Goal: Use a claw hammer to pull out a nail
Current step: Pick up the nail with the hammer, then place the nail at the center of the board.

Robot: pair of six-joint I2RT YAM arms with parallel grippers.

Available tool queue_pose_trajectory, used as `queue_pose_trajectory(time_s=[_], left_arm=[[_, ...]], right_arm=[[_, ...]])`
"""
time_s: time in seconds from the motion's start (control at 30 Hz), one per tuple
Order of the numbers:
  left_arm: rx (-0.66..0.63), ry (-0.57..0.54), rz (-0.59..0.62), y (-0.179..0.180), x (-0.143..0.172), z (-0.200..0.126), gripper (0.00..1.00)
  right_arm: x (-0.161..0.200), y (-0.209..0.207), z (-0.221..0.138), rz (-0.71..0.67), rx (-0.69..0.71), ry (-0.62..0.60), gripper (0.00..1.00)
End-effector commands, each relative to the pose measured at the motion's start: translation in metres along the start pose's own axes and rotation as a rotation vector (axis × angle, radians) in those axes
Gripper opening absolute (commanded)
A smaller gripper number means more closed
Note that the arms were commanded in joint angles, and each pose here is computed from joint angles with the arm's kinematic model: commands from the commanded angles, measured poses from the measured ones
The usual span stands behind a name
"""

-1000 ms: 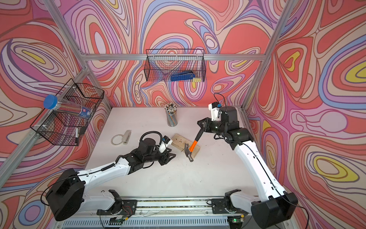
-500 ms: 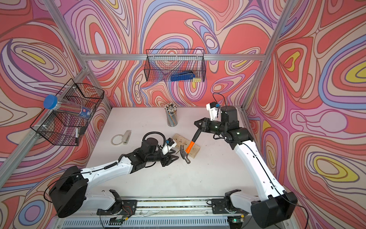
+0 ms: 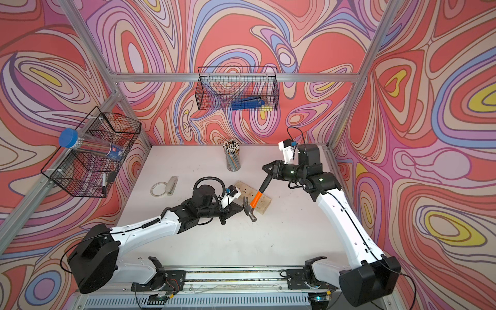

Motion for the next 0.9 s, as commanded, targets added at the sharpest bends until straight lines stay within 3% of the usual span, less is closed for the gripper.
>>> queue_pose_trajectory(time_s=[0.0, 0.13, 0.27, 0.47, 0.67, 0.87], left_arm=[[-0.013, -0.026, 0.026, 0.001, -0.012, -0.003, 0.00], [-0.080, -0.056, 0.033, 0.006, -0.017, -0.007, 0.00], [-0.123, -0.020, -0.042, 0.015, -0.018, -0.005, 0.00], [-0.250, 0.096, -0.397, 0.045, 0.001, -0.008, 0.00], [-0.486, 0.228, -0.796, 0.083, 0.056, -0.037, 0.00], [-0.661, 0.429, -0.934, 0.098, 0.098, -0.050, 0.00]], right_arm=[[-0.001, 0.004, 0.000, 0.009, -0.052, 0.025, 0.00], [0.010, -0.001, 0.006, 0.007, -0.057, 0.121, 0.00], [0.017, -0.006, 0.003, 0.002, -0.033, 0.119, 0.00], [0.018, -0.013, -0.002, -0.012, 0.045, 0.066, 0.00], [0.017, -0.023, 0.002, -0.013, 0.090, 0.046, 0.00], [0.016, -0.025, 0.005, -0.015, 0.086, 0.034, 0.00]])
Point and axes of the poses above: each gripper's point midway between its finger pads, its own z axis out along the fingers, its own y axis along the line the jaws close on, x = y × z, the point moved 7 cm from there along -z, back along the fingers, and after that the axes turned 5 degrees about z, right-handed, at the moved point
